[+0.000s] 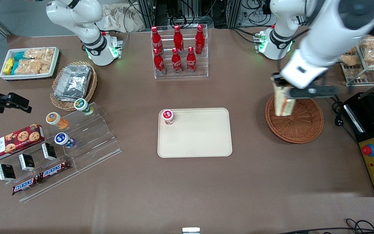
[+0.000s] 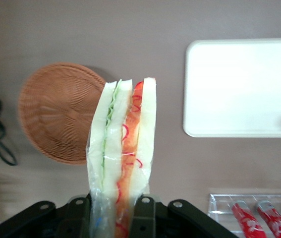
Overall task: Place sandwich from basket to tray
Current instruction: 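Lift the sandwich out of the basket with the left gripper, then carry the held sandwich over the cream tray, then lower the sandwich onto the tray and open the left gripper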
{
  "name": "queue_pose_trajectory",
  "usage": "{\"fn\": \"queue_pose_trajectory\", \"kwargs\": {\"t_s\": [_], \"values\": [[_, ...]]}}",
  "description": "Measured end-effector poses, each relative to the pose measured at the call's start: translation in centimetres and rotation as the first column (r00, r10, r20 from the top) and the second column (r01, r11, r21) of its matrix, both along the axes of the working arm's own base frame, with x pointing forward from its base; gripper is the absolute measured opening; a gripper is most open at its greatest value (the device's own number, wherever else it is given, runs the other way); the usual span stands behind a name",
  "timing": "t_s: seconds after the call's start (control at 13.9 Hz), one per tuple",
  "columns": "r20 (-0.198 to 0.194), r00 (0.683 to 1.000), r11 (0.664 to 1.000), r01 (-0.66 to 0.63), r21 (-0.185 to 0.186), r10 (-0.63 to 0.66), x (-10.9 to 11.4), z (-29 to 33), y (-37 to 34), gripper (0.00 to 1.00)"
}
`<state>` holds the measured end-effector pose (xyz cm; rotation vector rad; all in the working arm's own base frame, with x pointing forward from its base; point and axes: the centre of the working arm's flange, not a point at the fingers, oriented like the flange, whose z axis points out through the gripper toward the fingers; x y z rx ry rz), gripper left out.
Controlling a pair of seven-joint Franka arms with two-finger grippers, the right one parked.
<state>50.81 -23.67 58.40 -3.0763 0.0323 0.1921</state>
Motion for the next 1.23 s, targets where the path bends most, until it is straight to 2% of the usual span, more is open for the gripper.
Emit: {"fn": "queue_pose_trajectory", "kwargs": {"t_s": [0.14,0.22,0.36,0.58,0.79,1.08,1.23], "values": [[0.012,1.000,0.999,0.028,-0.027,-0.028,-0.3,-2.3,-4.7,0.25],[0.021,0.999,0.999,0.037,-0.027,-0.037,-0.2,-3.9,-6.6,0.25],[0.039,0.998,0.998,0.053,0.017,-0.053,-0.2,-8.5,-10.4,0.25],[0.024,0.997,0.995,0.077,0.067,-0.079,-0.7,-16.7,-15.3,0.25],[0.000,0.996,0.993,0.087,0.076,-0.087,0.5,-23.0,-16.1,0.25],[0.052,0.997,0.993,0.044,0.111,-0.050,1.9,-29.0,-16.4,0.25],[0.060,0.997,0.994,0.038,0.098,-0.044,2.0,-31.0,-16.9,0.25]]}}
